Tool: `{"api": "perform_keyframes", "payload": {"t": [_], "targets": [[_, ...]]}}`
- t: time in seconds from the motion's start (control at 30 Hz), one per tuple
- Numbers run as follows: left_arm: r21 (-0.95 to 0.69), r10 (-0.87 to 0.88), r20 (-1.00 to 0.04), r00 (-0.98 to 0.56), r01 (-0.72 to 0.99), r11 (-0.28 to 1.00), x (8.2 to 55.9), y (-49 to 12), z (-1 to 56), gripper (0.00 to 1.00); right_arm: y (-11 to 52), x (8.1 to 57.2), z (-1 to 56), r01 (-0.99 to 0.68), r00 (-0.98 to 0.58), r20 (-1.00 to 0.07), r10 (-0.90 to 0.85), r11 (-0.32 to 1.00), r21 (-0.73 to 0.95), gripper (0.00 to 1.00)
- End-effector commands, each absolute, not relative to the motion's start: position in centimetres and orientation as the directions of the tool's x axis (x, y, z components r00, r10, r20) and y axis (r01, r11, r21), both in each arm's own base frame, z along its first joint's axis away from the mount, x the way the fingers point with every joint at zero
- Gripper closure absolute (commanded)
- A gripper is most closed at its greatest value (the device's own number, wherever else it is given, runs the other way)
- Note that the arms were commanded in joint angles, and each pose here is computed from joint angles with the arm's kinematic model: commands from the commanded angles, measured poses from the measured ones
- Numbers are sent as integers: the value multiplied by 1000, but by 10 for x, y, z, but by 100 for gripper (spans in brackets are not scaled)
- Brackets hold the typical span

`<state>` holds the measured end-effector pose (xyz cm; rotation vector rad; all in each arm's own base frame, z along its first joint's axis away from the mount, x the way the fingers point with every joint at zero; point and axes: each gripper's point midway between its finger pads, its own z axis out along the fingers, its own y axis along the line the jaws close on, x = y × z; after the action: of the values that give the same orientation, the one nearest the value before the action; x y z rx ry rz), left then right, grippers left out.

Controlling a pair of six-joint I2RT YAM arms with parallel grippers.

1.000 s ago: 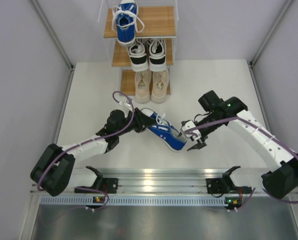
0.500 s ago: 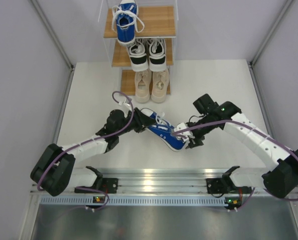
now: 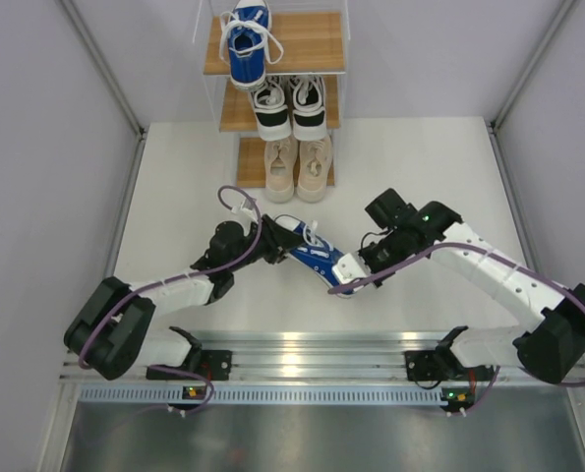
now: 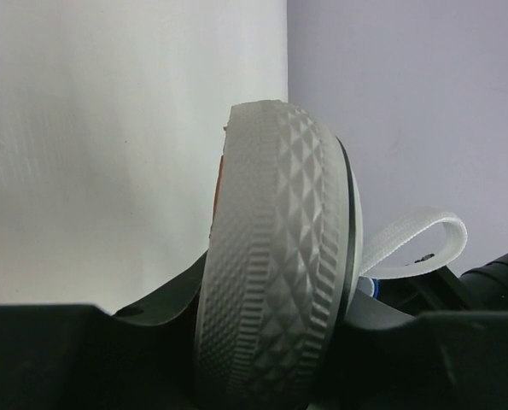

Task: Place and organize the shoes onto the shoe shelf

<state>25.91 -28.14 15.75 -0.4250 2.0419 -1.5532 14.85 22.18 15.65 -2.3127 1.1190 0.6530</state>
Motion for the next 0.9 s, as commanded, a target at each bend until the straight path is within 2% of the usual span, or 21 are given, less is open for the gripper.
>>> {"api": "perform_keyframes", "payload": {"t": [0.0,0.07,0.1,0.13,0.2,0.23,0.27,0.3,0.33,0.37,0.5,0.7,0.87], "targets": [[-975,-612,-204,-764,216,56,268,-284,247,74,236,158,191,-762,625,-588,-513,-563,-320,100],[-957,-614,-278,-738,266,113,269,-278,253,59,243,166,221,-762,634,-599,-489,-527,-376,100],[-959,-612,-283,-738,215,183,271,-274,238,43,244,170,232,-769,629,-610,-482,-503,-395,100],[-933,-615,-360,-702,265,243,278,-269,244,36,245,173,244,-777,622,-619,-481,-480,-407,100],[-901,-625,-433,-650,288,325,279,-256,256,19,249,184,276,-773,633,-620,-463,-426,-471,100],[-862,-610,-497,-618,267,432,286,-243,251,11,250,188,287,-785,619,-630,-469,-393,-479,100],[-818,-602,-565,-565,286,499,285,-227,266,8,252,194,306,-781,625,-633,-458,-359,-511,100],[-795,-582,-596,-553,308,523,285,-226,264,8,253,196,315,-772,635,-626,-452,-348,-532,100],[-771,-572,-613,-546,253,585,288,-213,256,7,253,199,324,-763,645,-619,-449,-335,-552,100],[-750,-573,-645,-506,276,601,285,-205,274,7,255,203,340,-746,662,-608,-438,-312,-588,100],[-638,-509,-750,-423,256,726,275,-173,281,7,257,219,382,-690,705,-560,-436,-235,-685,100],[-602,-518,-787,-335,234,763,255,-144,288,6,256,229,438,-611,749,-504,-430,-153,-777,100],[-614,-544,-782,-303,230,755,245,-135,287,6,255,245,463,-512,790,-392,-471,-158,-844,100]]}}
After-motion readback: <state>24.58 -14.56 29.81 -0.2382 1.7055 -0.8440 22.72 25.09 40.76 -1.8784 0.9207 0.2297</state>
